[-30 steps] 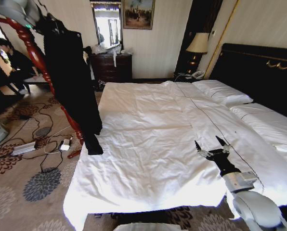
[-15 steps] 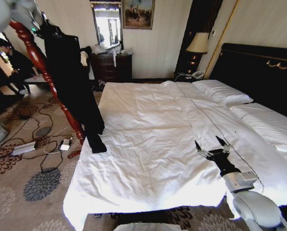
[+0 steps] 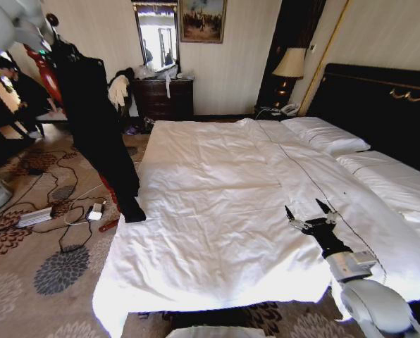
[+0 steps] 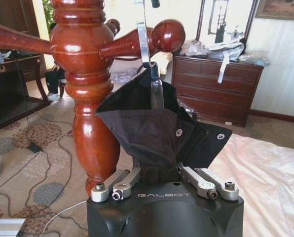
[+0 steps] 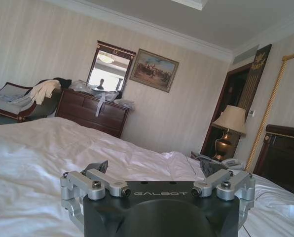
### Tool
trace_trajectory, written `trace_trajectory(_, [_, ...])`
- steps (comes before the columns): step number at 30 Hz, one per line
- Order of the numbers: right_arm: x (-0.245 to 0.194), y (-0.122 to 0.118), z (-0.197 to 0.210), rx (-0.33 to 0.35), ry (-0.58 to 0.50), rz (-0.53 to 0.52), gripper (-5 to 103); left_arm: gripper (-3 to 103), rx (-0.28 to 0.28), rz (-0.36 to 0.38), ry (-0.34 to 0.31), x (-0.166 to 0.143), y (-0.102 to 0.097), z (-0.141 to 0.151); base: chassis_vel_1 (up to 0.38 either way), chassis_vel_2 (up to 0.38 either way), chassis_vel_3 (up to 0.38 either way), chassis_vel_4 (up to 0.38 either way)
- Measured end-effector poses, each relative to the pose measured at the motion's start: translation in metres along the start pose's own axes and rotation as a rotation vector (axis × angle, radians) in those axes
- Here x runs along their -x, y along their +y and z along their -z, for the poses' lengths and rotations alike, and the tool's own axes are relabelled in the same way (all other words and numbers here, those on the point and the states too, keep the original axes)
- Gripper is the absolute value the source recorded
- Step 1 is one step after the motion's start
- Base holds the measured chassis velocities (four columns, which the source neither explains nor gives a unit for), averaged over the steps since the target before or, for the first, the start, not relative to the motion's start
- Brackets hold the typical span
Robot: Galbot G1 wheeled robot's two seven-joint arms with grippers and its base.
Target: Pick up the clothes from the bed and hang them on the clothes hanger.
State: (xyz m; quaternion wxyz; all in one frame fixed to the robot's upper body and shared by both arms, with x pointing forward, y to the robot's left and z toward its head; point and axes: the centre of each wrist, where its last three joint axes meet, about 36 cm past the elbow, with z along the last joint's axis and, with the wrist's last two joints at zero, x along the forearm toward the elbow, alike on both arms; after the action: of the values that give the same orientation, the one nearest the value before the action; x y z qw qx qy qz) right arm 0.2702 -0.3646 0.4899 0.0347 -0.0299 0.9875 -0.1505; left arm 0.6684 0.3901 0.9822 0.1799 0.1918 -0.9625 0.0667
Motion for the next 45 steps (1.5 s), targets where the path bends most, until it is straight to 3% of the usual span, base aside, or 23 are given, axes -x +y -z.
trace_trajectory(18, [0.000, 0.000, 0.000, 0.000, 0.000, 0.000, 100, 18, 0.012, 0.006, 0.044, 0.023, -0.010, -0.021, 0.000, 0.000, 0.000, 0.000])
trace_trajectory(26, [0.000, 0.000, 0.000, 0.000, 0.000, 0.000, 100, 15, 0.024, -0.005, 0.039, 0.017, -0.013, -0.022, 0.000, 0.000, 0.000, 0.000])
trace_trajectory(30, [0.000, 0.000, 0.000, 0.000, 0.000, 0.000, 100, 36, 0.040, -0.001, 0.022, 0.011, -0.010, -0.018, 0.000, 0.000, 0.000, 0.000])
trace_trajectory(32, [0.000, 0.000, 0.000, 0.000, 0.000, 0.000, 100, 36, 0.043, 0.001, 0.020, 0.010, -0.009, -0.018, 0.000, 0.000, 0.000, 0.000])
trace_trajectory(39, [0.000, 0.000, 0.000, 0.000, 0.000, 0.000, 100, 69, 0.073, 0.018, -0.013, -0.002, 0.007, -0.021, 0.000, 0.000, 0.000, 0.000])
trace_trajectory(41, [0.000, 0.000, 0.000, 0.000, 0.000, 0.000, 100, 69, 0.074, 0.021, -0.017, -0.004, 0.010, -0.020, 0.000, 0.000, 0.000, 0.000])
trace_trajectory(42, [0.000, 0.000, 0.000, 0.000, 0.000, 0.000, 100, 80, 0.084, 0.025, -0.027, -0.010, 0.015, -0.021, 0.000, 0.000, 0.000, 0.000])
trace_trajectory(45, [0.000, 0.000, 0.000, 0.000, 0.000, 0.000, 100, 85, 0.098, 0.024, -0.037, -0.016, 0.021, -0.024, 0.000, 0.000, 0.000, 0.000])
